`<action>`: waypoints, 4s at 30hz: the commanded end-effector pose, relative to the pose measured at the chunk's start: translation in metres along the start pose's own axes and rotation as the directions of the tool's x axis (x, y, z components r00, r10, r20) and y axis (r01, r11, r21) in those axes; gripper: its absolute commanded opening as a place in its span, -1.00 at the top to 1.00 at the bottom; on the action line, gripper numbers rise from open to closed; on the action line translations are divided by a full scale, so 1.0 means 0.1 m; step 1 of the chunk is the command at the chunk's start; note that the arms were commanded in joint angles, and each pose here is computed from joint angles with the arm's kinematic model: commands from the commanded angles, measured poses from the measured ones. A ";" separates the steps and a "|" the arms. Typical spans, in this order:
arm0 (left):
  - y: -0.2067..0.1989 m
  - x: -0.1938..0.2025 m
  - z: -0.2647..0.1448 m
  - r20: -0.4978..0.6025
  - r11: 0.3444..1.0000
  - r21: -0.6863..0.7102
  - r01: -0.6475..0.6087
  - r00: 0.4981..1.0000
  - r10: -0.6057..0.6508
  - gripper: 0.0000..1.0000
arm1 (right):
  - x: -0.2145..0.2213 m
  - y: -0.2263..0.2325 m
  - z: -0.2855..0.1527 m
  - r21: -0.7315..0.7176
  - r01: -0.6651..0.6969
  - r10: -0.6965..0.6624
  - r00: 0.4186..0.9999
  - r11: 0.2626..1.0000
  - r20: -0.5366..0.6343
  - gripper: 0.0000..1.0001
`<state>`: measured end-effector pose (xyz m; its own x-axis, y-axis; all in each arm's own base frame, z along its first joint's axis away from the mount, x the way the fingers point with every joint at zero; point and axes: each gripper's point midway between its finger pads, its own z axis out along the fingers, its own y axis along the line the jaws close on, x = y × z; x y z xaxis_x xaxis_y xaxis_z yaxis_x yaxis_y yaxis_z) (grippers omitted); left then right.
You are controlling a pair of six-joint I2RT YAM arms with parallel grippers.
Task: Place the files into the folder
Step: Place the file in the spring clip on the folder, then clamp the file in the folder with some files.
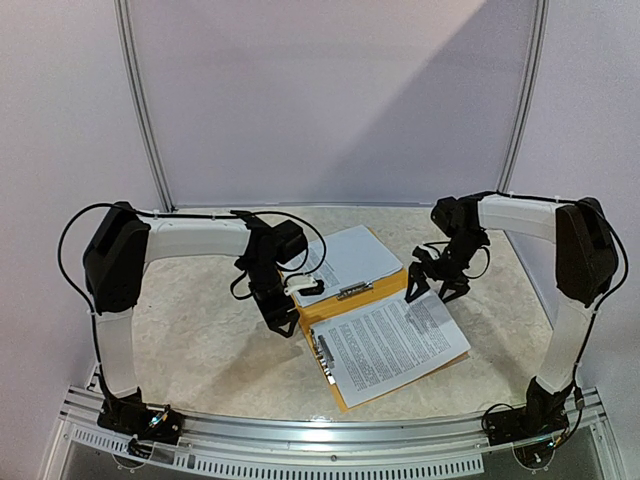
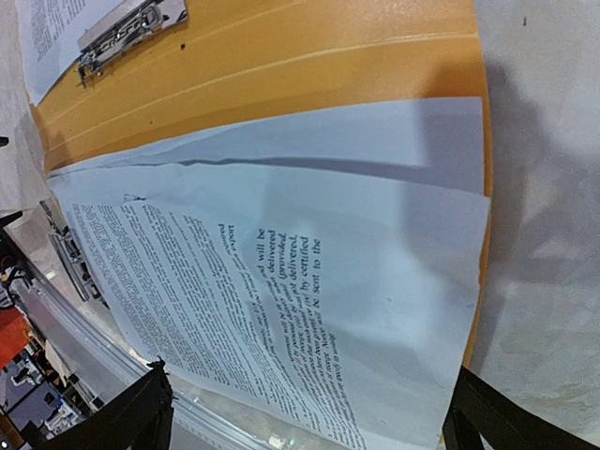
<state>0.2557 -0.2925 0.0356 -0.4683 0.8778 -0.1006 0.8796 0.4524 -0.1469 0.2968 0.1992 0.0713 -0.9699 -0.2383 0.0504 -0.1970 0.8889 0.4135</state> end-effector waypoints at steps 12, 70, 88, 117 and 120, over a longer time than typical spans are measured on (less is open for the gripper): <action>-0.07 -0.05 0.02 -0.005 1.000 0.009 -0.028 1.000 0.028 -0.50 | -0.41 -0.18 -0.24 0.162 -0.010 -0.013 0.989 0.987 0.144 -0.97; -0.31 -0.49 0.02 0.142 0.907 0.376 0.191 0.955 -0.260 0.01 | 0.39 2.06 1.12 -0.479 0.388 -0.290 0.919 0.787 0.268 0.56; -0.41 -0.55 0.17 0.100 0.863 0.450 0.228 0.948 -0.302 0.05 | 0.43 1.97 0.98 -0.372 0.420 -0.333 0.902 0.828 0.275 0.49; -0.47 -0.54 0.05 0.133 0.927 0.351 0.129 0.973 -0.186 0.07 | 0.42 1.37 0.75 -0.196 0.324 -0.247 0.909 0.925 0.336 0.48; -0.47 -0.53 0.02 0.140 0.932 0.342 0.121 0.974 -0.178 0.07 | 0.48 1.15 0.55 -0.082 0.315 -0.275 0.906 0.945 0.321 0.47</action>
<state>0.2362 -0.3588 0.0244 -0.6587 0.7365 -0.1537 0.6854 0.5032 -0.5262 0.2113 0.3451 0.0528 -0.8847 -0.3182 -0.3407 -0.4650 0.6548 0.5958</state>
